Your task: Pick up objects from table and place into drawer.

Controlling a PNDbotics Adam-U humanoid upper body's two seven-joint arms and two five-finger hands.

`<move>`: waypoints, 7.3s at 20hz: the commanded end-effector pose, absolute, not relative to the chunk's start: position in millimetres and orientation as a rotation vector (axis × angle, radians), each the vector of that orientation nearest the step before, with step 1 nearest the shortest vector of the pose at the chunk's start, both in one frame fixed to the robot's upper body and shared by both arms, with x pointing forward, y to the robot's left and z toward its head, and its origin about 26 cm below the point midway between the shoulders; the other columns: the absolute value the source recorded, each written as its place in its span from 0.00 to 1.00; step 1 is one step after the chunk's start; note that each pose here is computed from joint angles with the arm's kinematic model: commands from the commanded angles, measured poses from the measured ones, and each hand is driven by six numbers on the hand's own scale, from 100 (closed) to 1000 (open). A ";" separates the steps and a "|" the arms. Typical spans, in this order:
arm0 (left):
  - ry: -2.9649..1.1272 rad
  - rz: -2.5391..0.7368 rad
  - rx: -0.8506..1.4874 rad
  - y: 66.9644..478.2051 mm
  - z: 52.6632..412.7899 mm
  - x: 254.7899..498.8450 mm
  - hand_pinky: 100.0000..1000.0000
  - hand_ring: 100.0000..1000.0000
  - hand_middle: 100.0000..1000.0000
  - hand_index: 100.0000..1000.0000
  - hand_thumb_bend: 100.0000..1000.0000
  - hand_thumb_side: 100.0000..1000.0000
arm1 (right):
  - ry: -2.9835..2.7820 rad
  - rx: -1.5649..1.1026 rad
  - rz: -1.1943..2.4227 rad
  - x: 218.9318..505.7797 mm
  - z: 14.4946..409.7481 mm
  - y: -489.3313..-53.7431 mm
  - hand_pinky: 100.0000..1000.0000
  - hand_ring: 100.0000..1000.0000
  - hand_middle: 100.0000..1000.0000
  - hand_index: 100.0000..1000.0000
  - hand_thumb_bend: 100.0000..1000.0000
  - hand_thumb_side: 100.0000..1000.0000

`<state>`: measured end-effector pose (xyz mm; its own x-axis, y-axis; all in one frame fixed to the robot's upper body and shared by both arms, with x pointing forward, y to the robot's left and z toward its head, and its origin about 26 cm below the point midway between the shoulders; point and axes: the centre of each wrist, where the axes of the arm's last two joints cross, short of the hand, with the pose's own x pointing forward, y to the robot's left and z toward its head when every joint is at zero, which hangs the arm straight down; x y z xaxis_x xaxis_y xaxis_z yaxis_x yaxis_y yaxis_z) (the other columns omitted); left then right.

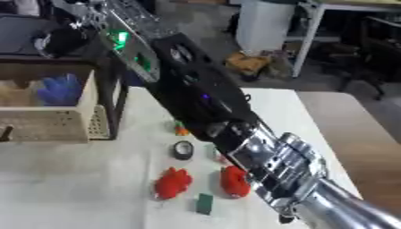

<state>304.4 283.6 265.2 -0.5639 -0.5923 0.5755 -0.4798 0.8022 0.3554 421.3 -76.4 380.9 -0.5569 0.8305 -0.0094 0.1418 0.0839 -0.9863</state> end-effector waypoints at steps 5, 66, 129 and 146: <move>-2.299 -0.198 0.825 288.4 274.2 301.0 0.00 0.00 0.00 0.58 0.23 1.00 | -2.032 -0.922 1.291 392.8 422.1 -100.5 0.59 0.67 0.64 0.82 0.00 0.58; -1.918 -1.296 0.956 308.4 297.4 292.2 0.21 0.02 0.14 0.74 0.00 1.00 | -2.490 -0.812 -0.024 288.1 318.4 -323.0 0.66 0.67 0.65 0.83 0.00 1.00; -1.036 -1.560 0.385 292.4 259.3 290.9 0.58 0.75 0.80 1.00 0.00 1.00 | -2.329 -0.849 -0.142 281.2 259.4 -350.0 0.72 0.71 0.68 0.83 0.00 1.00; -1.068 -1.554 0.554 297.0 271.2 302.8 0.49 0.70 0.69 0.96 0.00 1.00 | -2.332 -0.834 -0.167 281.6 258.5 -349.7 0.71 0.70 0.68 0.83 0.00 1.00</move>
